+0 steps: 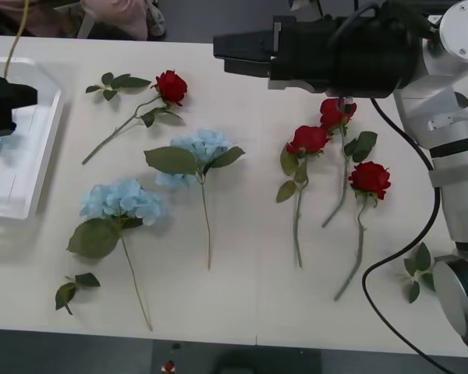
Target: Put the red flowers into the right box and the blue flowers into the left box
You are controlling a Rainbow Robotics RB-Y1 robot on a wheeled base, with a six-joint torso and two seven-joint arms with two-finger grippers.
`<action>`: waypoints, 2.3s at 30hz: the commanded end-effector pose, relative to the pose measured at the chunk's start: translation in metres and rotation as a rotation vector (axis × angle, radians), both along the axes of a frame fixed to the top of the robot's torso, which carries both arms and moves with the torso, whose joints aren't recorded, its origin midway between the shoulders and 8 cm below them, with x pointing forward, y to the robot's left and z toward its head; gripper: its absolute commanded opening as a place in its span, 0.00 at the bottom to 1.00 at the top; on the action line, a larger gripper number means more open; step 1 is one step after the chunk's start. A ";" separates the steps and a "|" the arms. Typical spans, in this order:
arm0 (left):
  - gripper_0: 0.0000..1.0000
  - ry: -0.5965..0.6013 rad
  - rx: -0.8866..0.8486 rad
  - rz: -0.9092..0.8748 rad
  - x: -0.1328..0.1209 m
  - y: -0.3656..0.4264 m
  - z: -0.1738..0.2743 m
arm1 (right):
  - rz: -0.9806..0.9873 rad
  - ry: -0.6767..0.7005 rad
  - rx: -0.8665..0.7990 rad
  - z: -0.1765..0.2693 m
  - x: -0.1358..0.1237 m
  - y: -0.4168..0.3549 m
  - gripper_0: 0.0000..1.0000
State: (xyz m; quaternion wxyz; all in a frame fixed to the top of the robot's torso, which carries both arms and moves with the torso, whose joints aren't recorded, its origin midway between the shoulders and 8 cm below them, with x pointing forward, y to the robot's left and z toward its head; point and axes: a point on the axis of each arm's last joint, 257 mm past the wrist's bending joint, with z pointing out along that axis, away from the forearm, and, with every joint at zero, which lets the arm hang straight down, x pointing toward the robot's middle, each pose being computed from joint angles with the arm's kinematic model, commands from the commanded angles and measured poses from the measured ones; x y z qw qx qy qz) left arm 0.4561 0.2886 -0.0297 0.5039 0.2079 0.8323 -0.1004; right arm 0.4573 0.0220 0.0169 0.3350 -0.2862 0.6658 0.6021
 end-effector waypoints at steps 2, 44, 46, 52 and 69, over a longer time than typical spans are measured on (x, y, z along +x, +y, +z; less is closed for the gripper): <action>0.00 0.021 0.110 0.135 -0.005 0.069 -0.017 | -0.139 0.073 -0.189 -0.037 0.027 -0.051 1.00; 0.79 0.164 0.285 0.470 -0.014 0.312 -0.125 | -0.880 0.732 -1.027 -0.261 -0.013 -0.290 1.00; 0.81 0.160 0.283 0.465 -0.013 0.311 -0.124 | -0.897 0.729 -1.028 -0.267 -0.009 -0.293 1.00; 0.82 0.124 0.209 0.419 -0.006 0.293 -0.114 | -0.955 0.699 -1.052 -0.290 0.009 -0.306 1.00; 0.83 0.070 0.146 0.105 -0.004 0.211 0.001 | -0.997 0.662 -1.080 -0.341 0.030 -0.316 1.00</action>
